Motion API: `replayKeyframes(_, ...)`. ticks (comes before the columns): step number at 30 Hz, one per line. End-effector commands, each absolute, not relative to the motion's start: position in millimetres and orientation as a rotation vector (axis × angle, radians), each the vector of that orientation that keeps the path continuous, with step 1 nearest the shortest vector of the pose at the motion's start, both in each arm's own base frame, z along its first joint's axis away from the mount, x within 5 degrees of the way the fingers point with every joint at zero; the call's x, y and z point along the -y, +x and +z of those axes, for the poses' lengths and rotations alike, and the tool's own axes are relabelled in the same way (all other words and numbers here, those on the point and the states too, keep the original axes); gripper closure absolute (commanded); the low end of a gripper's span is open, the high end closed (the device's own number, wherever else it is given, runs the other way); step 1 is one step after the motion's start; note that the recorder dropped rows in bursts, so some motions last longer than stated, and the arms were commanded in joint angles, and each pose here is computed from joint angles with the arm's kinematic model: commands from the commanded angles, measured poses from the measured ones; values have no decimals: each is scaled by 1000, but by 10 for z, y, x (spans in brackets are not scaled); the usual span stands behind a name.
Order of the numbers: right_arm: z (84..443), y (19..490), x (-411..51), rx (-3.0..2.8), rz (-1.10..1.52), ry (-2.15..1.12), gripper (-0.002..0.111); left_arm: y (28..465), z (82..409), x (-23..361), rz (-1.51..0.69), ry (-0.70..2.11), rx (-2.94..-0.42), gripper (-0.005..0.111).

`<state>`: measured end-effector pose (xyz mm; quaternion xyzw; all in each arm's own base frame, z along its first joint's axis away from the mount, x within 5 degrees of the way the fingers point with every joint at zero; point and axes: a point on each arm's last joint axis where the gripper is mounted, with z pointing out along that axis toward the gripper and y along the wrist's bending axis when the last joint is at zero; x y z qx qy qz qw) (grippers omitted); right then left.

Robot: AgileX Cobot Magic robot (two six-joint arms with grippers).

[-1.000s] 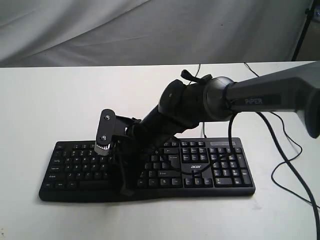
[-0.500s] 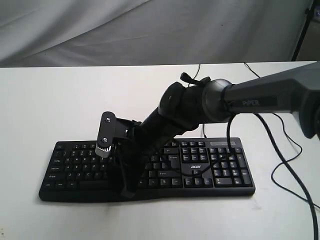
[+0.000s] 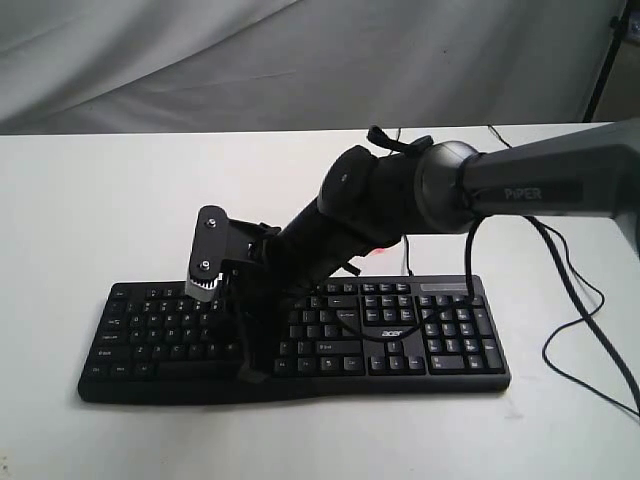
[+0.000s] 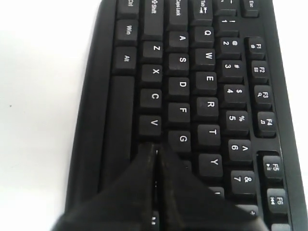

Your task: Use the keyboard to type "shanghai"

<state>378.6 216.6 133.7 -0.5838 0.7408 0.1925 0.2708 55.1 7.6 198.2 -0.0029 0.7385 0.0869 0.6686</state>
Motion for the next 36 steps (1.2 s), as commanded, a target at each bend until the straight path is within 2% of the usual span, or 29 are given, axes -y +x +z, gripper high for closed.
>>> replayKeyframes(1, 1353, 3779, -2153, -1991, 511, -1576, 108, 556, 1965, -74, 190, -6, -1671, 106)
replayKeyframes(21, 1386, 3814, -2345, -2000, 458, -1395, 108, 556, 1965, -74, 190, -6, -1671, 106)
replayKeyframes(36, 1254, 3873, -2446, -1994, 502, -1447, 108, 556, 1965, -74, 190, -6, -1671, 106)
